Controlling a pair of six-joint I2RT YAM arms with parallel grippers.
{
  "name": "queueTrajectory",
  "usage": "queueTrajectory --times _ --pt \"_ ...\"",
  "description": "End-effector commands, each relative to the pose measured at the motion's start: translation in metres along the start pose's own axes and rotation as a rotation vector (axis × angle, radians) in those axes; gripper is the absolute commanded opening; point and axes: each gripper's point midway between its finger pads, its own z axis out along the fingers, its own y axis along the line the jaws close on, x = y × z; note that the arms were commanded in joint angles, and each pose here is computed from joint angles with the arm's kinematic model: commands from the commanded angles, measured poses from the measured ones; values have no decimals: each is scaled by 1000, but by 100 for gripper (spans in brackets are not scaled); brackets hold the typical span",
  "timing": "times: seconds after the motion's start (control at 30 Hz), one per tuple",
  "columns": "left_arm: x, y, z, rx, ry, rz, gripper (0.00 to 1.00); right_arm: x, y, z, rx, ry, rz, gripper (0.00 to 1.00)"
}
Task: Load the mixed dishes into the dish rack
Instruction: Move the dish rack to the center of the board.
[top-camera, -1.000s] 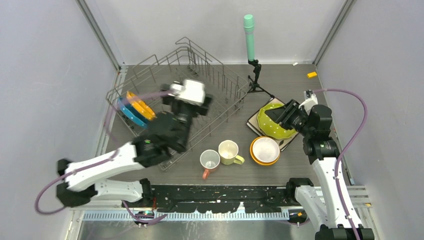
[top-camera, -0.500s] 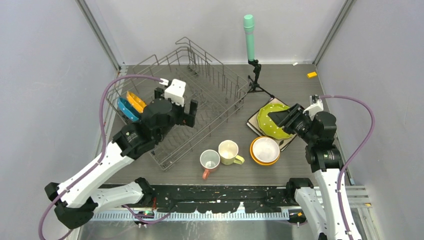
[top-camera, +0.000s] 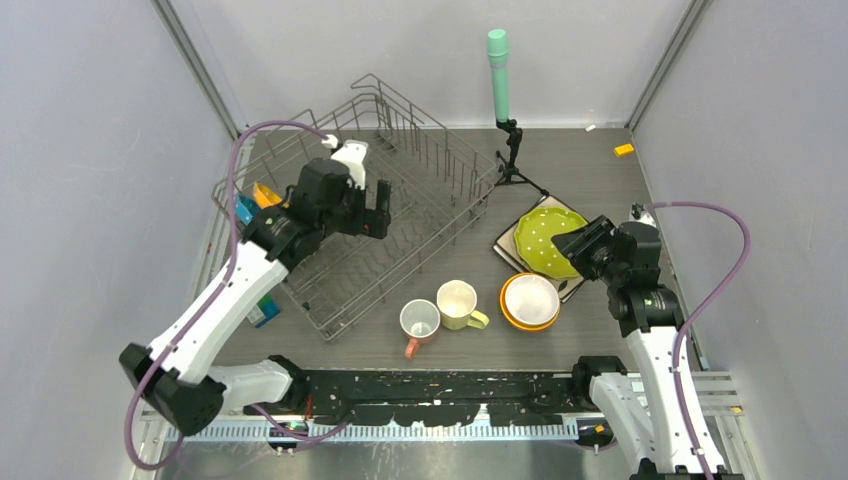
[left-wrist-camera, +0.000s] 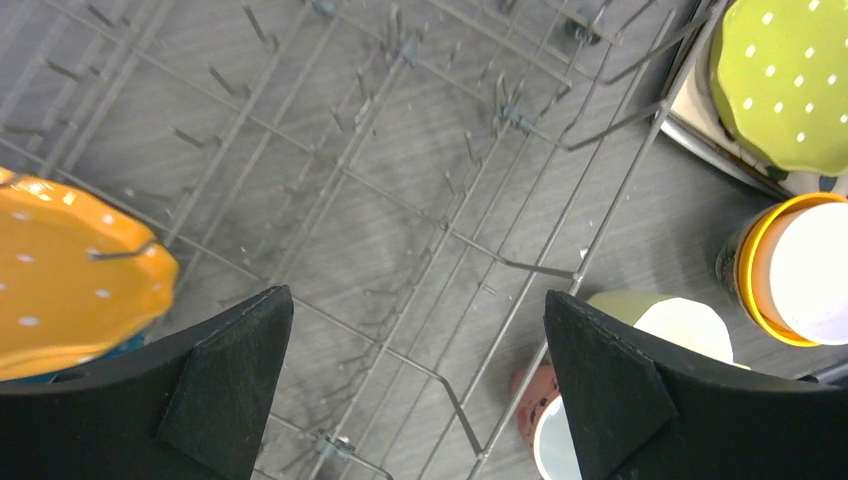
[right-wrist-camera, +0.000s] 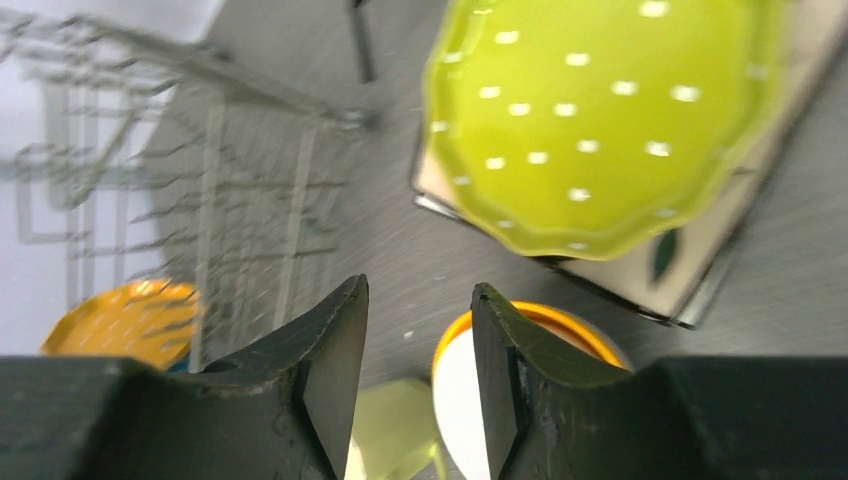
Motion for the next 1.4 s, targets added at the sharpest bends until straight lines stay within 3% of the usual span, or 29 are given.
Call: queueTrajectory --times 0.0,0.23,0.43,0.53,0.7,0.87,1.0,1.13,1.27,1.37 --pt "6 -8 4 12 90 -64 100 -24 -47 -3 297 -127 29 50" --pt "6 -22 10 82 110 -76 100 -33 -65 4 424 -126 -32 54" --pt "-4 -33 0 182 -52 -88 100 -35 -81 9 538 -119 -37 56" --pt "-6 -21 -3 132 -112 -96 100 -32 -87 14 568 -93 -53 56" --pt "-6 -2 0 17 -110 -131 98 -29 -92 25 587 -68 -77 55" --pt "-7 -3 5 21 -117 -125 99 -22 -92 35 588 -18 -75 53" --pt "-10 -20 12 118 -108 -55 100 -13 -89 40 565 23 -65 53" --pt "-28 -60 26 314 -108 -3 100 -12 -87 40 552 34 -70 53" --pt "-44 -99 52 471 -20 -13 100 -11 -83 38 527 39 -69 54" --pt "-52 -124 72 594 -25 -18 100 -11 -80 34 512 37 -76 54"
